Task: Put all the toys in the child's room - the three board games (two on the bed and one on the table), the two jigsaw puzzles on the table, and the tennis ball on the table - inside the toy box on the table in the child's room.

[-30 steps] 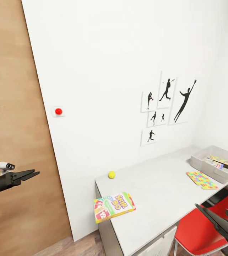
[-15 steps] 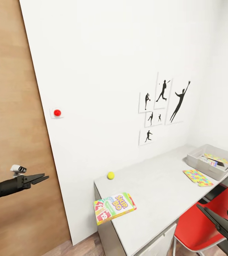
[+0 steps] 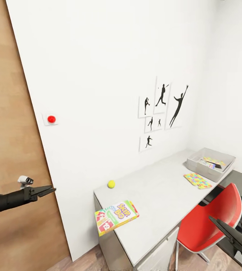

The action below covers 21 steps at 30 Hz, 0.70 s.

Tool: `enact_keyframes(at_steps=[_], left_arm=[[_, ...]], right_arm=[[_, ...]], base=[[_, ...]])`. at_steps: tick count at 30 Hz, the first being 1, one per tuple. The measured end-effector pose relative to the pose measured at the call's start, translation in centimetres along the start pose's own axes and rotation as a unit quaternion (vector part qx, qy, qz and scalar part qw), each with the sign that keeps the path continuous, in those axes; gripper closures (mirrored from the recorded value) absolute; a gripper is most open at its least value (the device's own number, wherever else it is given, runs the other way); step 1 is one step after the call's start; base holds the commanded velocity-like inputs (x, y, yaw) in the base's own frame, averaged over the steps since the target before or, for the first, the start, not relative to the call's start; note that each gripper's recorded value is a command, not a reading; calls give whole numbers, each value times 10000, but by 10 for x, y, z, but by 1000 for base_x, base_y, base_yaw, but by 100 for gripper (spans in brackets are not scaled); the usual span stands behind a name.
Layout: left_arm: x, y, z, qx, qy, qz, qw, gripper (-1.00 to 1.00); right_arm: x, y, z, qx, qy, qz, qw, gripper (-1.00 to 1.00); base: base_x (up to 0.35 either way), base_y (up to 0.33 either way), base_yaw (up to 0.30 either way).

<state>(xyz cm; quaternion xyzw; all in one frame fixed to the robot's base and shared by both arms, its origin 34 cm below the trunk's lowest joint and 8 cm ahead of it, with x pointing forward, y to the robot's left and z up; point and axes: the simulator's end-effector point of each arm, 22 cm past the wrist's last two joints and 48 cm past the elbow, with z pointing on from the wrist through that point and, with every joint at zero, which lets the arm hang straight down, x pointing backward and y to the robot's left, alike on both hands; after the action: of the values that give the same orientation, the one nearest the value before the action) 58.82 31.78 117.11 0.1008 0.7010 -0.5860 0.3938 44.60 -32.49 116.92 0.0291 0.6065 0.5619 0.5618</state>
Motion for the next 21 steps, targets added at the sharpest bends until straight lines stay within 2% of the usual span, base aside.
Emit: enact_keyframes(at_steps=[13,21], left_arm=[[8,14,7,-104,-1,-180,9998,-100],[13,33,6,-388,-26,-327,9987,-100]], right_arm=[[3,-5,-1,46,44,149,9999,-100],[4,-6,0,57,56,172,9998,-100]], base=[[-10,6,-237],[-1,0,-78]])
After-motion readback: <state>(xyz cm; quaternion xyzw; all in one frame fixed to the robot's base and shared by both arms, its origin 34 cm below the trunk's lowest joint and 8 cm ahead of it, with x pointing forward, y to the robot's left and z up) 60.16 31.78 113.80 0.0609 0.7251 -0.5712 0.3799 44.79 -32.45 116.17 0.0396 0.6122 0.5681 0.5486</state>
